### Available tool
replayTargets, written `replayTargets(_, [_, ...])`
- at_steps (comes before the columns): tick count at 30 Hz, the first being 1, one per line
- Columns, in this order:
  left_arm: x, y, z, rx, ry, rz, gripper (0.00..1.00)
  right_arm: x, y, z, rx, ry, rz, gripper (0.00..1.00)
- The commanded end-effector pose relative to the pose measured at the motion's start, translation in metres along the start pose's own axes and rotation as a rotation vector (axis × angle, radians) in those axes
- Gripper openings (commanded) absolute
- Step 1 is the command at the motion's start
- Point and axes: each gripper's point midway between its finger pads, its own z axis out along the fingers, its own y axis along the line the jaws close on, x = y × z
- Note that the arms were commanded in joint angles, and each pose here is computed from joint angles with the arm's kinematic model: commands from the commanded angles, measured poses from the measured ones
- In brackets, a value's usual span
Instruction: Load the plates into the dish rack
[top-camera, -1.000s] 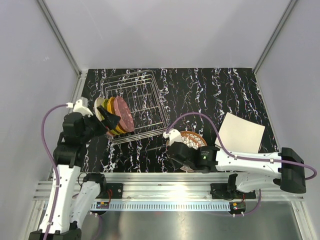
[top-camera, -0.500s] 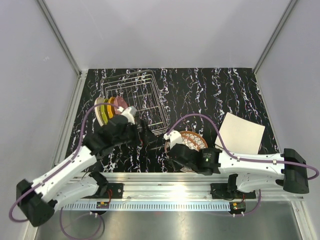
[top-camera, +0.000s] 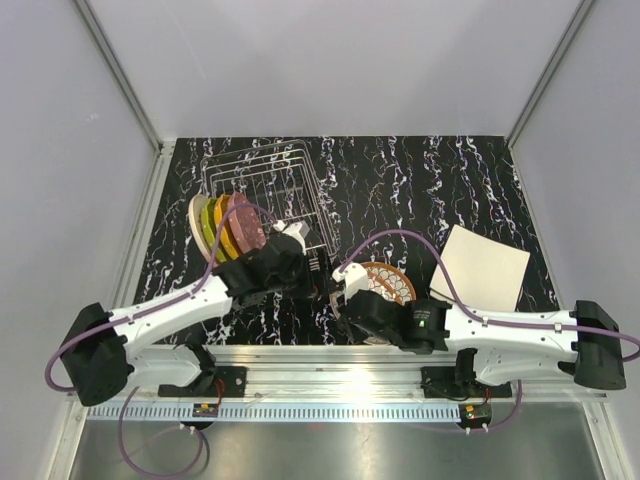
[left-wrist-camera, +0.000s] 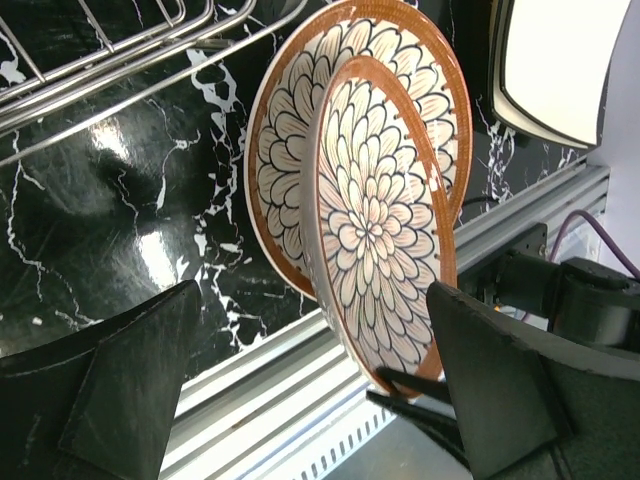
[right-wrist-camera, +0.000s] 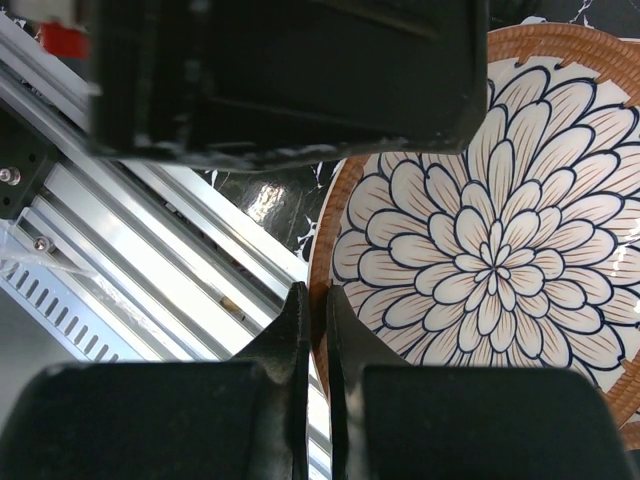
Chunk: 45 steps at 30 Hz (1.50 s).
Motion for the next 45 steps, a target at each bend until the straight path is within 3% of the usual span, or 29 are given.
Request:
replayTargets(1, [-0.028,-0.028,0.005,0.057,-0.103,-0.023,0.97,-0.015,0.017,-0.006,-0.067,-0.062,0.068,0.0])
replayTargets(8, [-0.014,-0.029,0.03,-0.006,-0.058,0.01,0.85,-0.017,0.015,-0.01,-0.071,-0.089,0.079,0.0])
replayTargets(10, [-0.011,-0.028,0.035,-0.012,-0.051,0.014,0.77,-0.017,0.015,-0.01,-0.069,-0.09,0.081,0.0])
replayTargets(11, [-0.011,-0.027,0.036,-0.016,-0.049,0.015,0.65,-0.016,0.015,-0.01,-0.072,-0.091,0.082,0.0])
replayTargets(15, [-0.012,-0.026,0.037,-0.035,-0.051,0.026,0.36,-0.013,0.013,-0.01,-0.07,-0.09,0.086,0.0])
replayTargets(25, [-0.015,-0.026,0.035,-0.051,-0.047,0.054,0.0,-0.011,0.01,-0.008,-0.055,-0.084,0.083,0.0])
replayTargets(30, [-0.015,-0.027,0.033,-0.056,-0.039,0.066,0.0,-0.01,0.009,-0.007,-0.037,-0.074,0.083,0.09])
replayTargets(31, [-0.016,-0.027,0.032,-0.056,-0.039,0.072,0.0,-0.009,0.009,-0.006,-0.034,-0.068,0.079,0.22])
replayTargets(38, [-0.018,-0.027,0.028,-0.069,-0.042,0.083,0.0,-0.011,0.003,-0.008,0.008,-0.07,0.085,0.57])
replayTargets(41, [-0.02,-0.028,0.027,-0.074,-0.045,0.089,0.0,-0.009,0.001,-0.008,0.032,-0.063,0.084,0.64])
replayTargets(45, [-0.023,-0.032,0.025,-0.071,-0.046,0.096,0.0,-0.004,0.004,-0.005,0.064,-0.05,0.054,0.67])
